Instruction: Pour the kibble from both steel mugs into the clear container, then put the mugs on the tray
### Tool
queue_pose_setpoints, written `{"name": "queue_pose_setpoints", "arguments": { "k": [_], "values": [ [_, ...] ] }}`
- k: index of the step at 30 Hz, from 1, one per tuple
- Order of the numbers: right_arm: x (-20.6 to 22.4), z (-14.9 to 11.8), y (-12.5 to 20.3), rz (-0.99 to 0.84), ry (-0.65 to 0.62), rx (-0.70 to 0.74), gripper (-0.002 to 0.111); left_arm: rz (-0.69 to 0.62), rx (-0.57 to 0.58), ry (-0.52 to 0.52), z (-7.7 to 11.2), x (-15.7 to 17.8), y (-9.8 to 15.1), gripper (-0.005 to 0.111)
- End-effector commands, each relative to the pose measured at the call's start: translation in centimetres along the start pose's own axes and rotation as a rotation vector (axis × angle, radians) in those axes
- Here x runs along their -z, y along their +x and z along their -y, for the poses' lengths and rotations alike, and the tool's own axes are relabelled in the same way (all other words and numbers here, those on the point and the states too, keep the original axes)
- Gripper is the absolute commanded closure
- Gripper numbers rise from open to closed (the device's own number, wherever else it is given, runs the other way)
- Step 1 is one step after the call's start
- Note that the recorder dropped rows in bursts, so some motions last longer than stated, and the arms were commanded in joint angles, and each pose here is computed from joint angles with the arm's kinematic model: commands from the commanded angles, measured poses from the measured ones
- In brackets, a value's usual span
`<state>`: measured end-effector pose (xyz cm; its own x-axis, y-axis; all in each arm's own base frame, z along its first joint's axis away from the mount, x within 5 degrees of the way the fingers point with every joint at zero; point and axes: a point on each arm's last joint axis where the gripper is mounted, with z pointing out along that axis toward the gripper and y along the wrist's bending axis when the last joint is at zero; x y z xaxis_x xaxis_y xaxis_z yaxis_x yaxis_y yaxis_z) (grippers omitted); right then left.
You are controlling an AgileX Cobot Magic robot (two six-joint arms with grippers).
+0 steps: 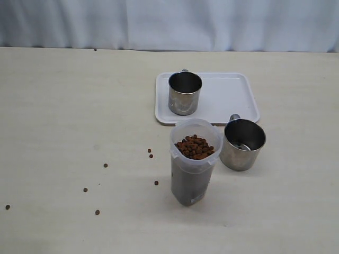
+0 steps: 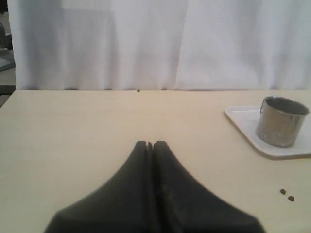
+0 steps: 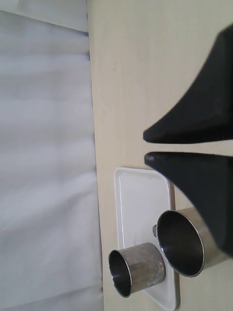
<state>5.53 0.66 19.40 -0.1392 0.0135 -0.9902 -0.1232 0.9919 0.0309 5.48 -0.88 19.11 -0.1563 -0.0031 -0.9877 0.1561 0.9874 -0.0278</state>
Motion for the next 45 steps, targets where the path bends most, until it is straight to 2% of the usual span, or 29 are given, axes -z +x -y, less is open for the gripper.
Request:
{"name": "queue_pose_setpoints", "arguments": {
  "k": [1, 4, 18, 25, 45],
  "values": [
    [-0.01, 0.05, 0.18, -0.006, 0.007, 0.007, 0.103, -0.030, -0.059, 0.006, 0.02, 0.02, 0.26, 0.107],
    [-0.01, 0.05, 0.18, -0.006, 0.007, 0.007, 0.103, -0.010, -0.100, 0.006, 0.03, 0.02, 0.08, 0.107],
    [-0.01, 0.05, 0.18, -0.006, 0.007, 0.007, 0.103, -0.006, -0.091, 0.006, 0.04, 0.02, 0.04, 0.107],
    [-0.01, 0.05, 0.18, -0.006, 0.007, 0.007, 0.103, -0.008, -0.070, -0.125, -0.70, 0.06, 0.03, 0.107],
    [-0.01, 0.05, 0.18, -0.006, 0.007, 0.007, 0.103, -0.009, -0.064, -0.165, -0.91, 0.10, 0.03, 0.107]
  ]
}}
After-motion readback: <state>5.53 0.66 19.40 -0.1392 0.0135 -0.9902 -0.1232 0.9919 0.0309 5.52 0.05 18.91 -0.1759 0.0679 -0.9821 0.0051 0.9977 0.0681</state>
